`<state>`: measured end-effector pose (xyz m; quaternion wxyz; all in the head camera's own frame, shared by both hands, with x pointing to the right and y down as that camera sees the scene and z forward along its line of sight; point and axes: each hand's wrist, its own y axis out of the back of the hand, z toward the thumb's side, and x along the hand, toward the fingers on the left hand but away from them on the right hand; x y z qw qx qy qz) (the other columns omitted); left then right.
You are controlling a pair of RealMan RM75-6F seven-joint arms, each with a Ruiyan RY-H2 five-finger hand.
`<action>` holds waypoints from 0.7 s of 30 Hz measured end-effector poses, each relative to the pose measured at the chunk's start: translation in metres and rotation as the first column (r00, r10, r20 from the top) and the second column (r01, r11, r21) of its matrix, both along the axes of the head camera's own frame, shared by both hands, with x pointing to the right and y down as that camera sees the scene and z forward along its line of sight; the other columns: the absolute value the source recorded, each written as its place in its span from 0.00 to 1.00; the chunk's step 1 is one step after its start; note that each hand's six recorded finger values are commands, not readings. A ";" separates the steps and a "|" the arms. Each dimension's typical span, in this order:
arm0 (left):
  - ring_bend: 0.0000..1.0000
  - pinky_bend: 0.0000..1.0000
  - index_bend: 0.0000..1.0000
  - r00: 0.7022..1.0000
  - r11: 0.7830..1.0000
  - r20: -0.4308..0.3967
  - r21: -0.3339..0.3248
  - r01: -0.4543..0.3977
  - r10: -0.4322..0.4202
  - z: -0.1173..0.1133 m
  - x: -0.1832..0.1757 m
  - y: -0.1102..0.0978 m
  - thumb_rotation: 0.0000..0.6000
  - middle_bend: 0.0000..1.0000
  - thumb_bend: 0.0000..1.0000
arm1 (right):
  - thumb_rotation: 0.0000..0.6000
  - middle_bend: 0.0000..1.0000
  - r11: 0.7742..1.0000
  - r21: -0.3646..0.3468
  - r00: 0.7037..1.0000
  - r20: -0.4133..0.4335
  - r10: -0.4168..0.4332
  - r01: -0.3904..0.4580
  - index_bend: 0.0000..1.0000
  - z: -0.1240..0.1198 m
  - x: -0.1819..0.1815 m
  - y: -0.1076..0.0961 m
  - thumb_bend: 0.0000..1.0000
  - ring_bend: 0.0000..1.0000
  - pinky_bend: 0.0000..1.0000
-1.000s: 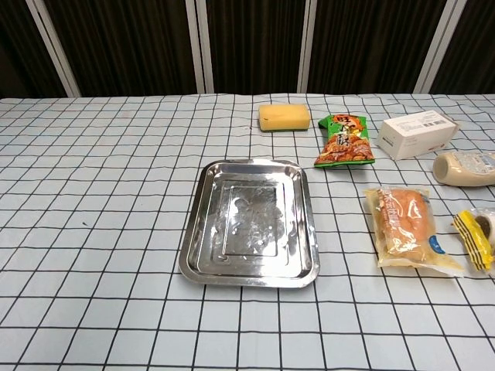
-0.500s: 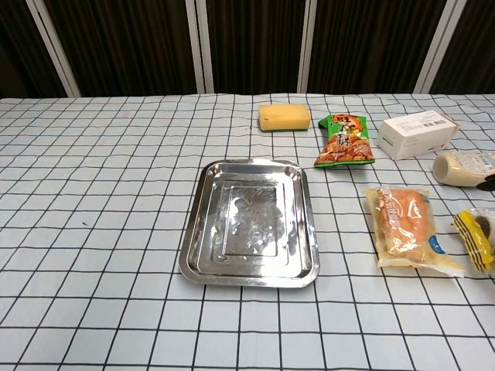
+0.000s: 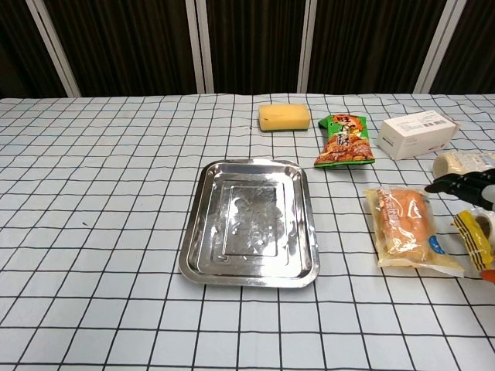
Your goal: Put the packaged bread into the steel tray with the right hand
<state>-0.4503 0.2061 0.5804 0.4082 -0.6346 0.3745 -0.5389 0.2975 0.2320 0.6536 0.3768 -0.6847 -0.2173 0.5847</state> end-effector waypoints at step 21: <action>0.00 0.00 0.00 1.000 1.000 -0.008 -0.012 0.004 -0.004 0.000 -0.002 -0.002 1.00 0.00 0.04 | 1.00 0.00 0.999 -0.043 1.000 0.018 -0.016 0.017 0.00 0.027 -0.034 -0.009 0.29 0.00 0.00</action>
